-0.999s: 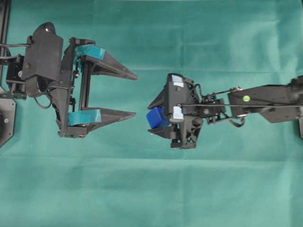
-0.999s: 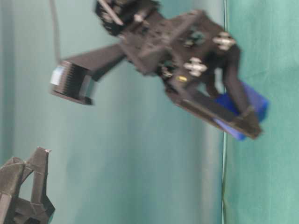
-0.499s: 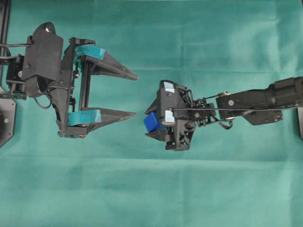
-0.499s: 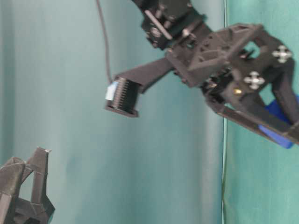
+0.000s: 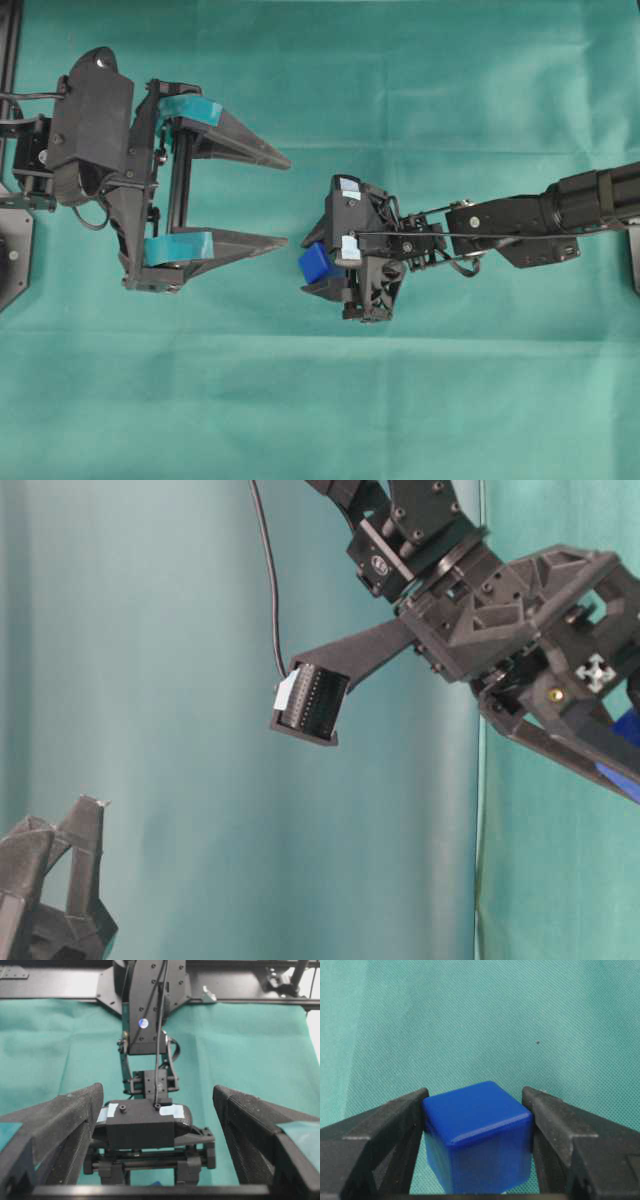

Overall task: Handover the blue block to the right arm after grasping it with the left arm, then place it in the designated position.
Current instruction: 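Lower the cube with the right gripper toward the white marked spot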

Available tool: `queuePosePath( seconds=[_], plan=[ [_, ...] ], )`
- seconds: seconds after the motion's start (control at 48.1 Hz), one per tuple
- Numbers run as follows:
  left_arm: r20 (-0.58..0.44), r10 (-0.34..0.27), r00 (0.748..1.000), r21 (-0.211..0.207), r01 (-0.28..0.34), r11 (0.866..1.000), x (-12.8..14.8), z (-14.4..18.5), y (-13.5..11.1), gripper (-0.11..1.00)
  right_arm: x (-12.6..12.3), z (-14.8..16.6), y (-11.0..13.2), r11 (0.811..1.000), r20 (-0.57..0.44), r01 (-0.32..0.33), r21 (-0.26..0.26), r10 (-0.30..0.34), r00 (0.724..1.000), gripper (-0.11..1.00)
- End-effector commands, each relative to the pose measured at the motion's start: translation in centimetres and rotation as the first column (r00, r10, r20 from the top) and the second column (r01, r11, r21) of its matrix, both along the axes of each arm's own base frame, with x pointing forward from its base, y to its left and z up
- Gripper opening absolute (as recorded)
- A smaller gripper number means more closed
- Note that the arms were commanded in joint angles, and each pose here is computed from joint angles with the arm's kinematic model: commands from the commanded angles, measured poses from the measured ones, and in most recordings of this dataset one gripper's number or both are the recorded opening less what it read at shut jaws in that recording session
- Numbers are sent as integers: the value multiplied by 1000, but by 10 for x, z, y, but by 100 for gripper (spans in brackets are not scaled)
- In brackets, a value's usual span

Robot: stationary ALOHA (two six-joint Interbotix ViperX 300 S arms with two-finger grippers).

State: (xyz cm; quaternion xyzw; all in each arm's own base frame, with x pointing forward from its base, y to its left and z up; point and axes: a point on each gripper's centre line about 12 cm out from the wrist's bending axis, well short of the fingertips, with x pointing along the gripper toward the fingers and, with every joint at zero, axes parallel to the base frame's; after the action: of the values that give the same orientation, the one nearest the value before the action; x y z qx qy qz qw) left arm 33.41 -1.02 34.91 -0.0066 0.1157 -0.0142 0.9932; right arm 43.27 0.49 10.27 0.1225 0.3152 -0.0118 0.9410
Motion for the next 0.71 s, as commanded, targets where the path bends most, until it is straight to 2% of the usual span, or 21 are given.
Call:
queuePosePath(
  seconds=[0.0, 0.686],
  plan=[
    [37, -4, 999, 3, 4, 1000, 1, 13, -1, 100, 7, 15, -1, 1000, 46, 5, 4, -5, 999, 62],
    [38, -2, 999, 3, 2, 1000, 1, 14, -1, 100, 7, 15, -1, 1000, 50, 6, 9, -6, 999, 63]
  ],
)
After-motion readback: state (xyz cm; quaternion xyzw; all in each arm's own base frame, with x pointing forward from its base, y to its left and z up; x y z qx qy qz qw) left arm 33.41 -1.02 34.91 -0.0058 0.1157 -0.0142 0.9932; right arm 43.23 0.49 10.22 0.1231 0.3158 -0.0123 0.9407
